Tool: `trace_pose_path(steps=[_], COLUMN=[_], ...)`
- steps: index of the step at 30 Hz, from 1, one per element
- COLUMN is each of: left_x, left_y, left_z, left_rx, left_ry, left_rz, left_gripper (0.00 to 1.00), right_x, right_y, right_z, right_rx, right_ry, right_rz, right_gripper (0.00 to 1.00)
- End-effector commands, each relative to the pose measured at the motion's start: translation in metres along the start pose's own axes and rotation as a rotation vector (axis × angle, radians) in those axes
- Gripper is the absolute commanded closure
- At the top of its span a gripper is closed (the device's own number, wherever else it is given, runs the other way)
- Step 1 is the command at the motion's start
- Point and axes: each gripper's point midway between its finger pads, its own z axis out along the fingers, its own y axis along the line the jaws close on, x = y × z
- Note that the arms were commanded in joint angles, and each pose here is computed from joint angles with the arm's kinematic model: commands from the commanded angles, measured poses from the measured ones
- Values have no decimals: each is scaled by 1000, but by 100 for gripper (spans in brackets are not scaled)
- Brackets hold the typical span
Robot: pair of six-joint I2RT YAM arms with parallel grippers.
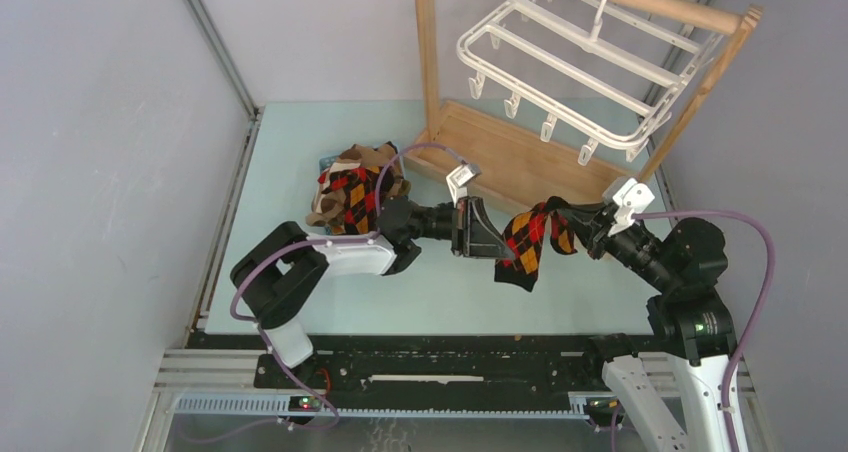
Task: Clip the socks to the hanger
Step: Pick up the sock from the bin.
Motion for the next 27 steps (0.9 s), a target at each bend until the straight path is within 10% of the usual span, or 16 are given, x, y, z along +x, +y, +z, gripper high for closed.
trace_pose_path(steps=[1,12,27], left_x=[-20,-24,-52], left_y=[-15,-25,-16], left_z=[-8,-11,5], left_rx=[22,7,-161], left_ry=[-17,-2,-54], left_rz=[-228,-632,-719], left_gripper=[100,100,100], right_x=[31,40,33], right_y=[-5,29,85], right_z=[-10,-33,-27], right_rx=[26,-108,-499], right_ry=[125,130,-75], right_rz=[-97,-221,-558], right_gripper=[85,25,13])
